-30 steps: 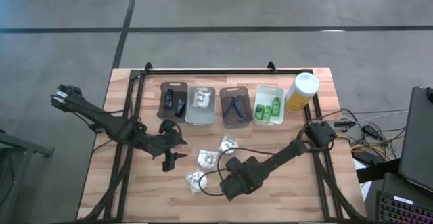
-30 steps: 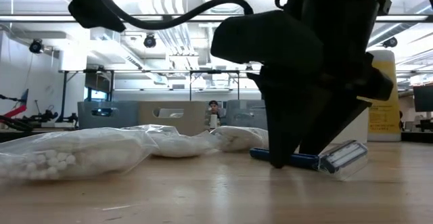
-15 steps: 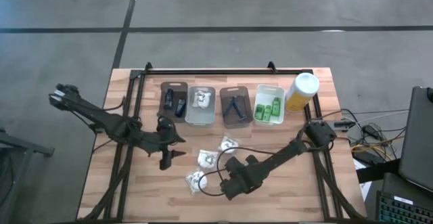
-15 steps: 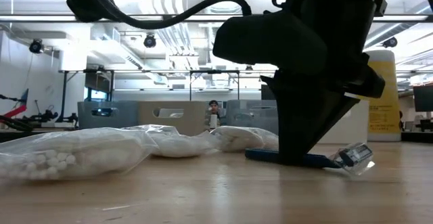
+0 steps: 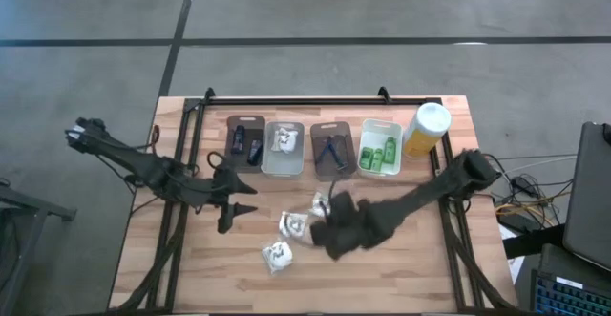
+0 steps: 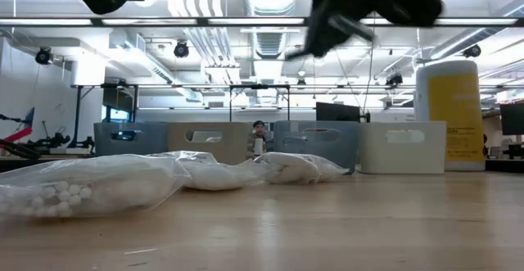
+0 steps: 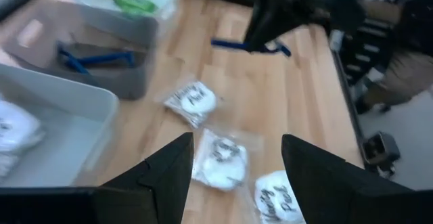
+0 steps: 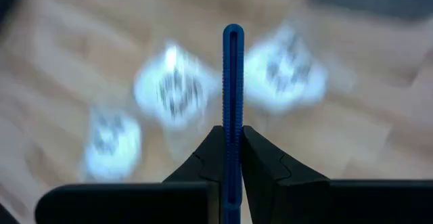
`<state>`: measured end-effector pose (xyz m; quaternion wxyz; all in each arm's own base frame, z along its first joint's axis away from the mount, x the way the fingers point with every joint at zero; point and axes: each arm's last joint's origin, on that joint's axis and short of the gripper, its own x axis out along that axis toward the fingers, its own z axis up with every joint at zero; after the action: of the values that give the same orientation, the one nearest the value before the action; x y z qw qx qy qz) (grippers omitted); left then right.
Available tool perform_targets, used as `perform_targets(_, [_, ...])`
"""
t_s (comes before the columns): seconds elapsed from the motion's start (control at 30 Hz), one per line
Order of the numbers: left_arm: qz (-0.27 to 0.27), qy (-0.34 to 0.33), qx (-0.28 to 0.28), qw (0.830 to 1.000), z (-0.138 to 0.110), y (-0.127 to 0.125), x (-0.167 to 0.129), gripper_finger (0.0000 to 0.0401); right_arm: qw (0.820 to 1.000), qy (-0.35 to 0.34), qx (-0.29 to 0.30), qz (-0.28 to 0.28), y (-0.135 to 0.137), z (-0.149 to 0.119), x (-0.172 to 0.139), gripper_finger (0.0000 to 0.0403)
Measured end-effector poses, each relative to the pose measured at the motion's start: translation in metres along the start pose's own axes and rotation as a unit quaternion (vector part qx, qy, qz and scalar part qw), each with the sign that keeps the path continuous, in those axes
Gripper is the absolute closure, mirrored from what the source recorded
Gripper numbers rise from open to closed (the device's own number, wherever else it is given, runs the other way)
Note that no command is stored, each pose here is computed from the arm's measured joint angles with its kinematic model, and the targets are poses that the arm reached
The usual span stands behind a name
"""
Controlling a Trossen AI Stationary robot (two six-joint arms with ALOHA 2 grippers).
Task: Pick & Place Travel size toiletries
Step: Put the blue razor into the right black bin
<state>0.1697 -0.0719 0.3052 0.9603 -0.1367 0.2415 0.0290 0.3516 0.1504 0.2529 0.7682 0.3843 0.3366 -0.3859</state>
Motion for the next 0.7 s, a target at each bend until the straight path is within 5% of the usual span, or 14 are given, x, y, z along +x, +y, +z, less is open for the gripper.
perform_targets(0.37, [0.063, -0.045, 0.005, 0.997, 0.007, 0.010, -0.004, 0.0172, 0.998, -0.048, 0.009, -0.026, -0.018, 0.118, 0.035, 0.0379])
perform_targets(0.7, [0.075, -0.056, -0.059, 0.994, 0.009, 0.015, -0.005, 0.0172, 0.995, -0.044, -0.003, -0.092, -0.057, 0.174, 0.070, 0.0379])
